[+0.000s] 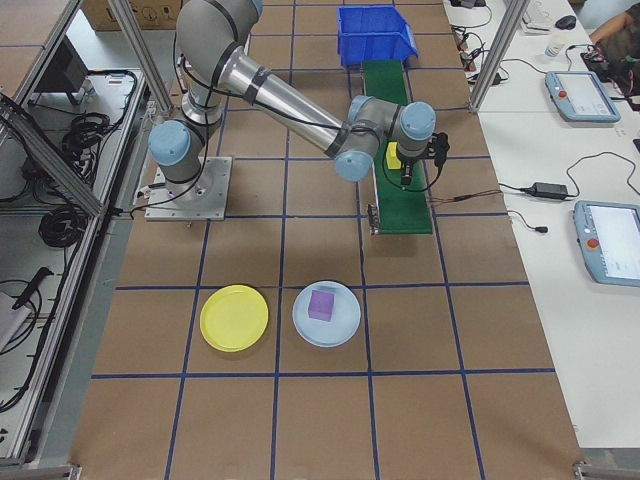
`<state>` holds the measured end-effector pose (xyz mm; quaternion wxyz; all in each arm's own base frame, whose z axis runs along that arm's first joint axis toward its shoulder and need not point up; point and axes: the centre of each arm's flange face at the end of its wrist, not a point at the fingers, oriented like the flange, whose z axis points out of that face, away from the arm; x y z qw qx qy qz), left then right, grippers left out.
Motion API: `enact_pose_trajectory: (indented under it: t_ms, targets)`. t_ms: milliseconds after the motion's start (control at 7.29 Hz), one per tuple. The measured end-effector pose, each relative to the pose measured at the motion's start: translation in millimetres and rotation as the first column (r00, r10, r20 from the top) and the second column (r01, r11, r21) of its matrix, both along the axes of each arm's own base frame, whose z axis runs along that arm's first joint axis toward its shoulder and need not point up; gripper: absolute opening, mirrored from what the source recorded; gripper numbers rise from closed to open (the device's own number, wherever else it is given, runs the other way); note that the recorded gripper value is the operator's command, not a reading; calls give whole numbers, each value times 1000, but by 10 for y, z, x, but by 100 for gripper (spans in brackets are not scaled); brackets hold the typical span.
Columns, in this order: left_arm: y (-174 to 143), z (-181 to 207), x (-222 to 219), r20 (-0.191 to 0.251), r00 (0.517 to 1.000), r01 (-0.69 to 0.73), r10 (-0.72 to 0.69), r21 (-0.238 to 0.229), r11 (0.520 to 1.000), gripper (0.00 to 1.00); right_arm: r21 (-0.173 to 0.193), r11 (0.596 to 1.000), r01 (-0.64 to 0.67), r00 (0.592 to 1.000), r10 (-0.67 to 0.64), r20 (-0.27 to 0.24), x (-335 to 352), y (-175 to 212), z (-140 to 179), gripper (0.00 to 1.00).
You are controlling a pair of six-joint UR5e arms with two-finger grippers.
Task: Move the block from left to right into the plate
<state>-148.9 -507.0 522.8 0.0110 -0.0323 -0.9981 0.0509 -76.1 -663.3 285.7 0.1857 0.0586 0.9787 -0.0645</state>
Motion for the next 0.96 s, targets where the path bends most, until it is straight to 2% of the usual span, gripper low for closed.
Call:
enact_pose_trajectory:
  t_ms: [274, 686, 823, 960]
  targets:
    - [2, 3, 0, 0, 1000, 0, 0, -1, 1000, 100, -8, 999, -38, 999, 38, -3, 34, -4, -34, 100]
    - [6, 8, 0, 0, 1000, 0, 0, -2, 1000, 100, 3, 999, -43, 999, 43, 2, 57, -29, -118, 100]
    - [6, 8, 0, 0, 1000, 0, 0, -2, 1000, 100, 1, 999, -42, 999, 42, -2, 57, -38, -129, 100]
    - [6, 8, 0, 0, 1000, 0, 0, -2, 1000, 100, 3, 999, -43, 999, 43, -27, 32, -52, -172, 99]
